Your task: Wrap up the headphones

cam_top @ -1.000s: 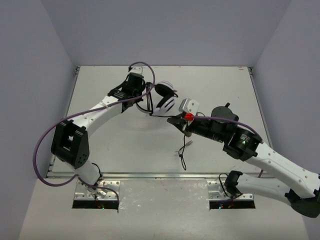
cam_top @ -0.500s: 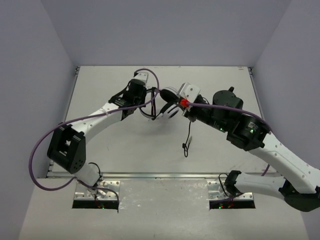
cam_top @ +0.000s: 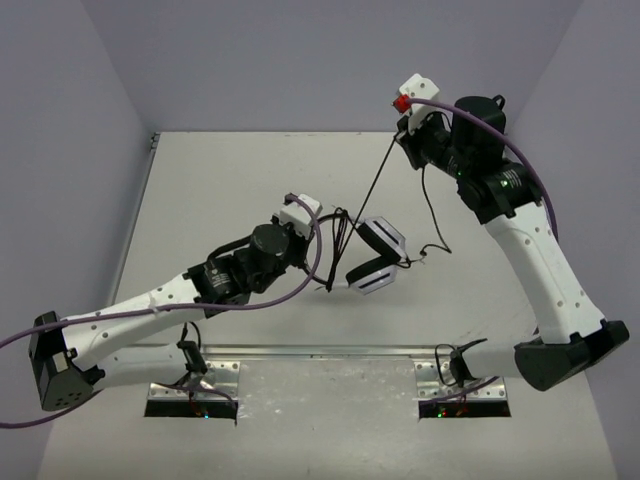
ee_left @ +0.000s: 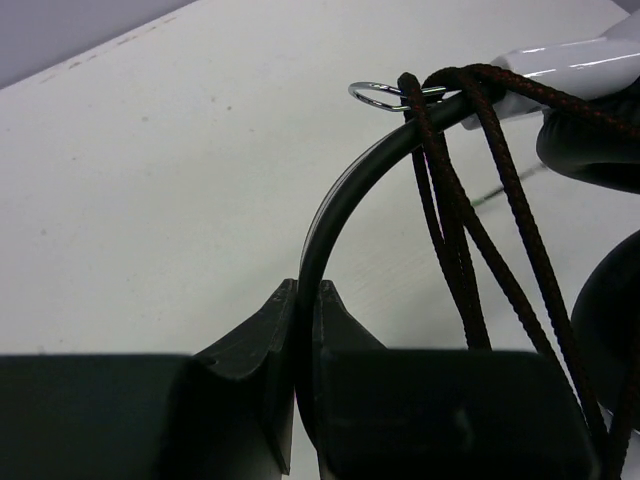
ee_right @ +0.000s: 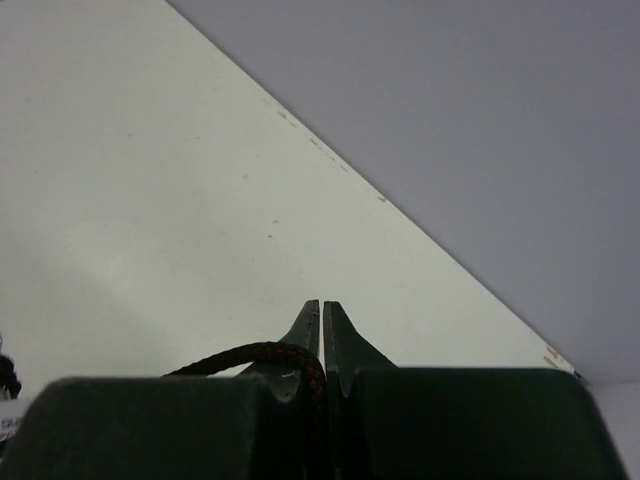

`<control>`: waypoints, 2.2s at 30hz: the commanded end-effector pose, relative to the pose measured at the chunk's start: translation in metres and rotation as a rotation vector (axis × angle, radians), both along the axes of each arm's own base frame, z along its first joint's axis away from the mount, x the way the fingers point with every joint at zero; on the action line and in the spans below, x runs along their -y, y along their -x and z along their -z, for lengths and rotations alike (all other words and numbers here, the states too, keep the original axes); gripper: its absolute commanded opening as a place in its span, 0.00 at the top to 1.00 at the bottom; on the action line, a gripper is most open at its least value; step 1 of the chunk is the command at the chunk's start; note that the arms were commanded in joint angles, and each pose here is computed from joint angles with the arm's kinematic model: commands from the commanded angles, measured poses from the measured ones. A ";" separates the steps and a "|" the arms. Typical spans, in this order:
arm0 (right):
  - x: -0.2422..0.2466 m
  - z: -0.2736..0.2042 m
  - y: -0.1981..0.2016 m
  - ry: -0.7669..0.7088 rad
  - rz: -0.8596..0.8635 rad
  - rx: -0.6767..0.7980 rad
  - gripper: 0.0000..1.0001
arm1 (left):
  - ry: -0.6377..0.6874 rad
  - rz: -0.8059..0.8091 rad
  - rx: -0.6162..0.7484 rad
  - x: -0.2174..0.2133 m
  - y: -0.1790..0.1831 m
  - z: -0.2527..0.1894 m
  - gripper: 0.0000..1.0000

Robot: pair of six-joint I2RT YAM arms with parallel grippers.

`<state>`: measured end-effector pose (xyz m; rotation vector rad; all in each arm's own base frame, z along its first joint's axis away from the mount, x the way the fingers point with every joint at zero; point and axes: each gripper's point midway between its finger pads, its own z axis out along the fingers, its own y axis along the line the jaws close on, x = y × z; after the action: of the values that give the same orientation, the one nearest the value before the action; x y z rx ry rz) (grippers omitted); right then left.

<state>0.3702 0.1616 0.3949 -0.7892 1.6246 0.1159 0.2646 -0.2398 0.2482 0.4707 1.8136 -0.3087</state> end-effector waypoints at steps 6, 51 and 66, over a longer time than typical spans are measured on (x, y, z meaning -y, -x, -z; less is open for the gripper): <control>0.004 -0.043 -0.034 -0.119 0.001 0.097 0.99 | -0.088 0.171 -0.030 0.023 0.045 -0.008 1.00; -0.165 0.146 0.136 -0.824 -0.796 -0.465 0.98 | 0.807 -0.364 0.453 -0.064 0.020 -0.361 1.00; -0.157 0.183 0.216 -0.476 -0.680 -0.308 0.99 | 0.355 -0.642 0.411 -0.070 -0.102 -0.301 1.00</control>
<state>0.1704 0.3168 0.2687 -0.7644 1.2853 1.2224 0.3684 -0.2042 0.4699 0.0202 1.5928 0.1034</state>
